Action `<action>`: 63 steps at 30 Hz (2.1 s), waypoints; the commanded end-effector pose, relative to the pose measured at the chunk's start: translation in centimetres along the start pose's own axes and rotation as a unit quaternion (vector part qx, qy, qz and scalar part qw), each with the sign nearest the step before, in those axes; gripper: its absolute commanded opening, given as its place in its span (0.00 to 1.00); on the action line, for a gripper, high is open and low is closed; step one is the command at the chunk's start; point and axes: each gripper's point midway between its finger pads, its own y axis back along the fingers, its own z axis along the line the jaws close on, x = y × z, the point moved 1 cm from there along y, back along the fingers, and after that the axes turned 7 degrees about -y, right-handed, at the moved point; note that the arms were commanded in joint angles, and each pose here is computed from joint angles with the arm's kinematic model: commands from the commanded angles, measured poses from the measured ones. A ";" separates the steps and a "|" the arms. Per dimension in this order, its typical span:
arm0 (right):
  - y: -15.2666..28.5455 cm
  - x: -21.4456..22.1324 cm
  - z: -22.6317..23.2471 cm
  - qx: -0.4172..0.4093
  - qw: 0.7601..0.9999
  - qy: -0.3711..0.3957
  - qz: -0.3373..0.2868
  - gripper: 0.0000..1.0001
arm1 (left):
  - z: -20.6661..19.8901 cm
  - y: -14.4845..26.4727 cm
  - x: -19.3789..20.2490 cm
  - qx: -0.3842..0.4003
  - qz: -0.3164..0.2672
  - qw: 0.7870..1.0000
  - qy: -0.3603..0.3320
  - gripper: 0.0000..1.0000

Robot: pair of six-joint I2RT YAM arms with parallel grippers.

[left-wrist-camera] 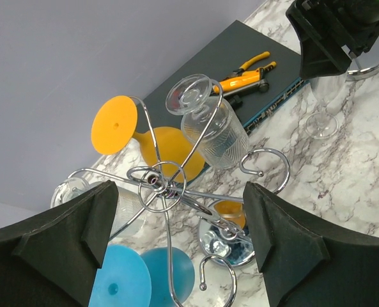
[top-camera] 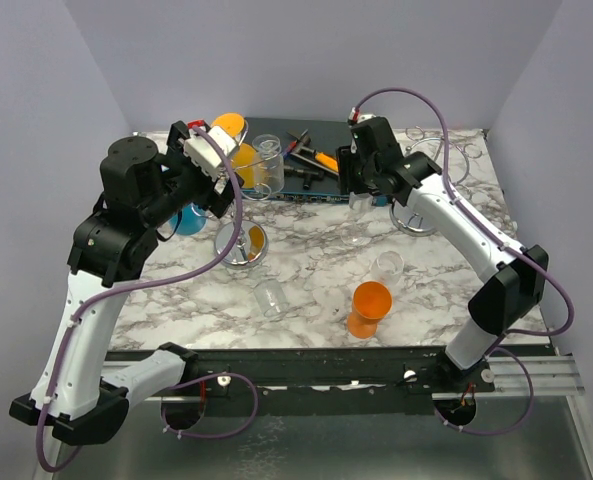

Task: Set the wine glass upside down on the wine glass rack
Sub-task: Pick up the wine glass at the center of the board, then turn the wine glass upside down at the wine rack.

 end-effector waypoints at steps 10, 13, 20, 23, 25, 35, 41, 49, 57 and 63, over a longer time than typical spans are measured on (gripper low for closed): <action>-2.5 4.2 -1.8 0.042 0.995 0.030 0.080 0.32 | -1.0 0.5 0.3 0.018 0.003 1.000 0.018 0.85; -2.2 4.1 -1.9 0.046 0.995 0.032 0.086 0.16 | -1.0 0.7 0.0 0.019 -0.001 1.000 0.019 0.85; 3.8 -0.4 -1.0 0.011 1.000 0.004 0.014 0.00 | -1.8 0.6 -1.0 0.047 -0.021 0.998 0.037 0.84; 8.4 -3.2 -0.4 -0.018 0.999 -0.017 -0.034 0.00 | -2.8 0.3 -1.6 0.078 -0.034 0.995 0.048 0.84; 11.9 -5.0 -0.3 -0.034 0.997 -0.031 -0.067 0.00 | -3.5 -0.1 -2.2 0.105 -0.043 0.992 0.062 0.84; 28.3 -11.0 2.9 -0.239 0.933 -0.081 -0.258 0.00 | -5.4 -4.2 -5.6 0.211 -0.066 0.959 0.176 0.99; 30.6 -11.7 5.2 -0.326 0.895 -0.082 -0.294 0.00 | -5.8 -6.7 -7.2 0.230 -0.070 0.950 0.200 0.99; 30.9 -11.6 6.8 -0.382 0.870 -0.086 -0.299 0.00 | -6.1 -6.5 -8.7 0.244 -0.093 0.943 0.209 0.99; 31.8 -11.0 6.8 -0.405 0.853 -0.091 -0.317 0.00 | -5.9 -6.0 -7.8 0.224 -0.085 0.951 0.196 0.75; 31.5 -10.1 7.3 -0.427 0.845 -0.090 -0.309 0.00 | -5.6 -5.4 -8.6 0.219 -0.096 0.952 0.191 0.52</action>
